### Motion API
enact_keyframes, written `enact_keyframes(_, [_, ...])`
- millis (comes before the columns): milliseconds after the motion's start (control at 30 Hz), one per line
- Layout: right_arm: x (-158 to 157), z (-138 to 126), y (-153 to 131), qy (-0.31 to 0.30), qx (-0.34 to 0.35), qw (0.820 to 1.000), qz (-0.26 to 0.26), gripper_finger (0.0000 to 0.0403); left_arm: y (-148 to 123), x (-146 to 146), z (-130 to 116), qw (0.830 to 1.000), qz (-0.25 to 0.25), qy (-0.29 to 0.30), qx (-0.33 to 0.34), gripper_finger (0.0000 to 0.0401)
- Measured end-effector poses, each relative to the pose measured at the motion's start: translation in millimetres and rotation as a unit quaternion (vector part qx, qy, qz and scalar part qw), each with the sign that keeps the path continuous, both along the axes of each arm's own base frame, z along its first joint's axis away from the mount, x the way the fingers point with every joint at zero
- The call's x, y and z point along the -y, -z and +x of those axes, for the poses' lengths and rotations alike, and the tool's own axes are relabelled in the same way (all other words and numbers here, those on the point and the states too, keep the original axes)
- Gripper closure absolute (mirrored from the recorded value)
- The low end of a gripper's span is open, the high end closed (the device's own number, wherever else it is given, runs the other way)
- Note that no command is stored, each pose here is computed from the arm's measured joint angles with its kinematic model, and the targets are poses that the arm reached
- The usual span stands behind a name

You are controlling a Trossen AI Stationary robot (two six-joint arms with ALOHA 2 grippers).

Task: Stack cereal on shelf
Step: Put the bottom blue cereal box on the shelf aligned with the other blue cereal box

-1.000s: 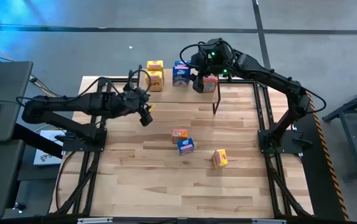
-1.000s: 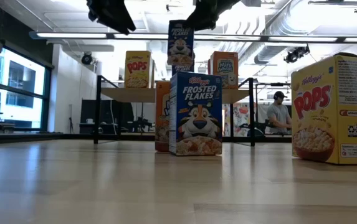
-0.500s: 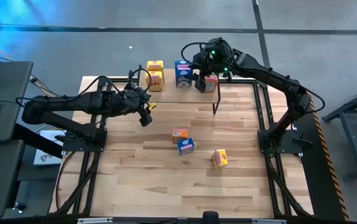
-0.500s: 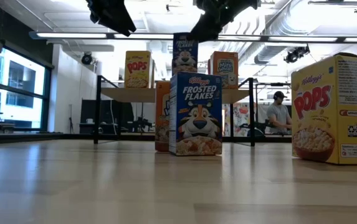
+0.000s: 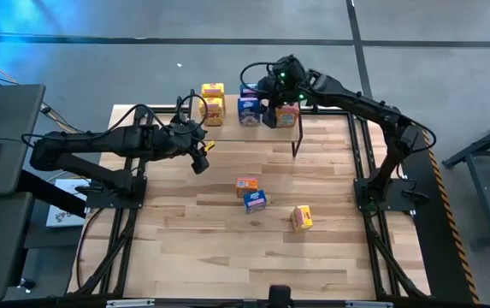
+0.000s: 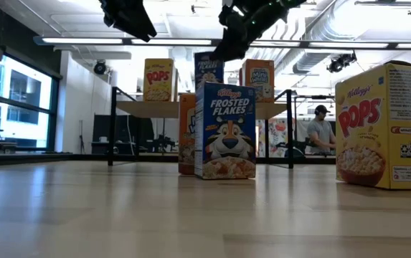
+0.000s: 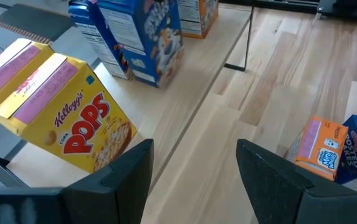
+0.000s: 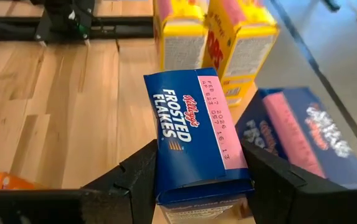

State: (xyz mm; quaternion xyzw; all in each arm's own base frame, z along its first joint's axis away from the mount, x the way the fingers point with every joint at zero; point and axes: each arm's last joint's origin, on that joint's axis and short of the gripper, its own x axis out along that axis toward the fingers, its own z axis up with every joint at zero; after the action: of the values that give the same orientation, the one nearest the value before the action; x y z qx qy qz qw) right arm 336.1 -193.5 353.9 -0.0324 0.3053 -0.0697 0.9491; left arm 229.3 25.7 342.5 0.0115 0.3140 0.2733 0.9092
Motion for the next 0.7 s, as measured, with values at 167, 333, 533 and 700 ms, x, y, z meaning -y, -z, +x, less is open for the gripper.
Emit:
enact_keyframes(167, [2,2,-3,0.001,0.016,1.0,-0.01,0.0212,0,0,0,1.0,0.0,0.0,0.0,0.018])
enact_keyframes(333, [6,3,7,0.017,-0.006,1.0,0.007,0.0212,0,0,0,1.0,0.0,0.0,0.0,0.018])
enact_keyframes(533, [12,4,14,0.025,-0.016,1.0,0.01,0.0212,0,0,0,1.0,0.0,0.0,0.0,0.018])
enact_keyframes(700, [12,4,14,0.026,-0.018,0.999,0.009,0.0212,0,0,0,1.0,0.0,0.0,0.0,0.018])
